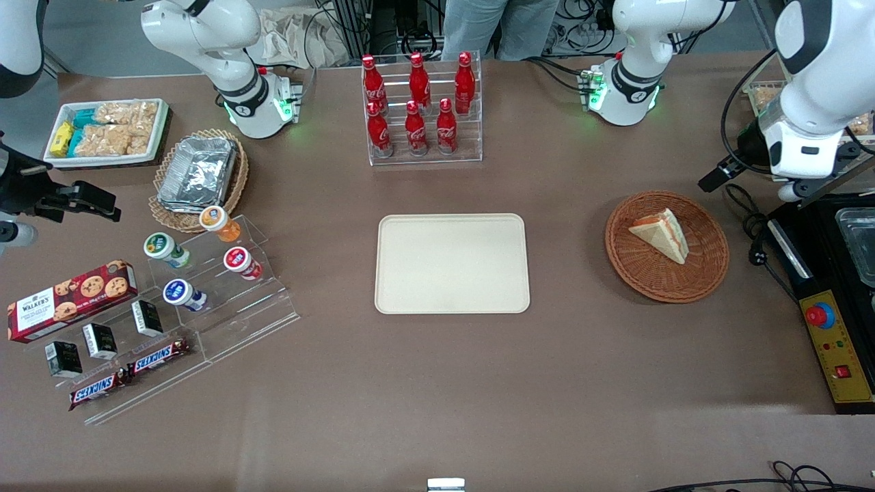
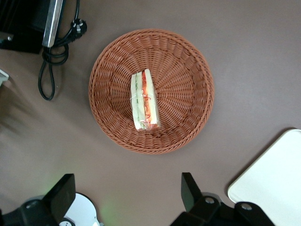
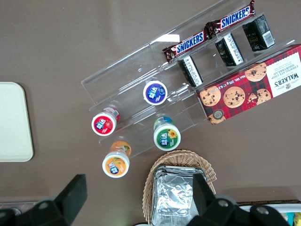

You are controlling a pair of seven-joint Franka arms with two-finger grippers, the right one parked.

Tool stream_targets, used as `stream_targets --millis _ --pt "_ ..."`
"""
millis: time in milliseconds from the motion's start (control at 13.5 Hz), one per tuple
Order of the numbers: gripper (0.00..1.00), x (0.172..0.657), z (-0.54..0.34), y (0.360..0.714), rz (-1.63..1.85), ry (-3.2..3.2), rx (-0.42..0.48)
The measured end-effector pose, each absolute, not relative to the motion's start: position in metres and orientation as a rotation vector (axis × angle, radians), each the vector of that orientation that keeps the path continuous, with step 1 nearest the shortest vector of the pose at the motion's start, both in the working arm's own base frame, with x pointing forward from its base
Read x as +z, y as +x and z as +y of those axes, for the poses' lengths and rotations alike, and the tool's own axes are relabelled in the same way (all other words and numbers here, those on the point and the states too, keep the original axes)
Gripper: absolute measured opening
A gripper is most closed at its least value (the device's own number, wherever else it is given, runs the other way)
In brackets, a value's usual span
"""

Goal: Place sandwich from basket to tray
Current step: 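Move the left gripper over the wicker basket holding the sandwich, then lower the open left gripper around the wrapped sandwich in the basket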

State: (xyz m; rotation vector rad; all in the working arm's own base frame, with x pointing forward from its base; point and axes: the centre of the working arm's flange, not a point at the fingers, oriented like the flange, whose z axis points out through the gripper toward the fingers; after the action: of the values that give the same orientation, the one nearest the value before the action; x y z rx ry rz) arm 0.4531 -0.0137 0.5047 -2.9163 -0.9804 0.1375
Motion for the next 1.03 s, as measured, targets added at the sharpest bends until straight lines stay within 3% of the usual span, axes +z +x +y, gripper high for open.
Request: stream_targets --millis 369,1034 --pt "1.0 0.454 -0.012 0.443 -1.062 -2.883 0.139" --pt "1.0 0.338 -0.009 0.427 -1.189 -2.865 0.057"
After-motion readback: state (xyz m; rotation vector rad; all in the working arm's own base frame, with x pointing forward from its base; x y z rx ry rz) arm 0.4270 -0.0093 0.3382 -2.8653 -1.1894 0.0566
